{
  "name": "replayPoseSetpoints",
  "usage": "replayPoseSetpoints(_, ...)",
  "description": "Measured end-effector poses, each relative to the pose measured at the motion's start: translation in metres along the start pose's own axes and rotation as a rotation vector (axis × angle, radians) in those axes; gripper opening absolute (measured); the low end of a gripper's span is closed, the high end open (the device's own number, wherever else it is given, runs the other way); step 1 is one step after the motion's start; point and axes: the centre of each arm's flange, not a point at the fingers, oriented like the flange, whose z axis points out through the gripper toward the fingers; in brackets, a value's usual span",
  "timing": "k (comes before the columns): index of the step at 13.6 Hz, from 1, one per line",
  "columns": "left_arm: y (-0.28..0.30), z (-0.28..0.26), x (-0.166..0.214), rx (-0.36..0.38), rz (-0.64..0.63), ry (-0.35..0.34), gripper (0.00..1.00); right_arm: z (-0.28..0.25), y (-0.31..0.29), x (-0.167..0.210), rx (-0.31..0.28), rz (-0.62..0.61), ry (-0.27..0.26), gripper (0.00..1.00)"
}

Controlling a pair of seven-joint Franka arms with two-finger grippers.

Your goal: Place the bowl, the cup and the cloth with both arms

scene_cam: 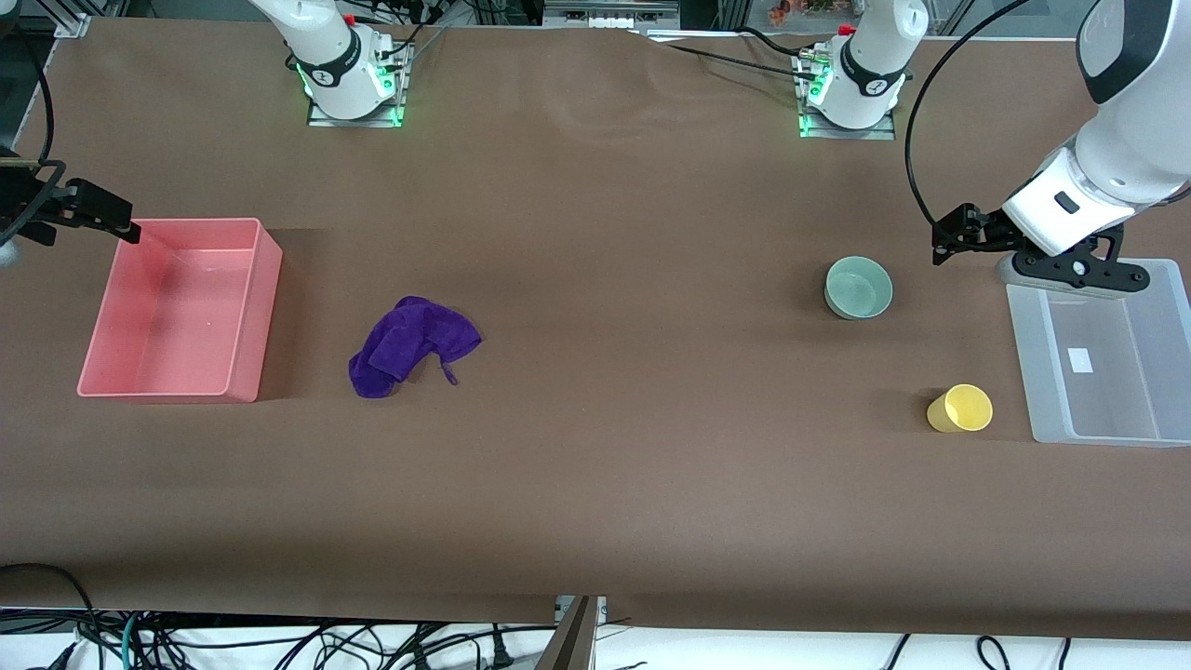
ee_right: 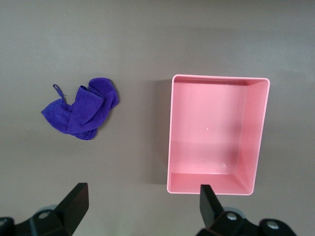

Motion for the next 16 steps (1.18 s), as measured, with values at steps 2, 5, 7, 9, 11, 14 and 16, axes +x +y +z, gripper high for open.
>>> replayPoseSetpoints(2, 0.0, 0.0, 0.0, 0.0, -0.001, -0.001, 1.0, 0.0, 0.0, 0.0, 0.0, 0.0, 0.0, 1.0)
replayPoseSetpoints(5, -0.002, 0.001, 0.0, 0.0, -0.004, -0.002, 1.0, 0.0, 0.0, 0.0, 0.0, 0.0, 0.0, 1.0)
replayPoseSetpoints(7, -0.002, 0.001, 0.0, 0.0, -0.005, -0.002, 1.0, 0.0, 0.0, 0.0, 0.0, 0.0, 0.0, 1.0)
replayPoseSetpoints(9, -0.002, 0.006, -0.004, -0.002, -0.005, -0.039, 1.0, 0.0, 0.0, 0.0, 0.0, 0.0, 0.0, 1.0)
replayPoseSetpoints(11, -0.002, 0.023, -0.014, -0.008, -0.005, -0.158, 1.0, 0.0, 0.0, 0.0, 0.0, 0.0, 0.0, 1.0)
replayPoseSetpoints(14, -0.016, 0.054, -0.022, -0.019, -0.031, -0.269, 1.0, 0.0, 0.0, 0.0, 0.0, 0.0, 0.0, 1.0)
replayPoseSetpoints(16, -0.035, 0.09, -0.023, -0.029, -0.064, -0.304, 1.0, 0.0, 0.0, 0.0, 0.0, 0.0, 0.0, 1.0)
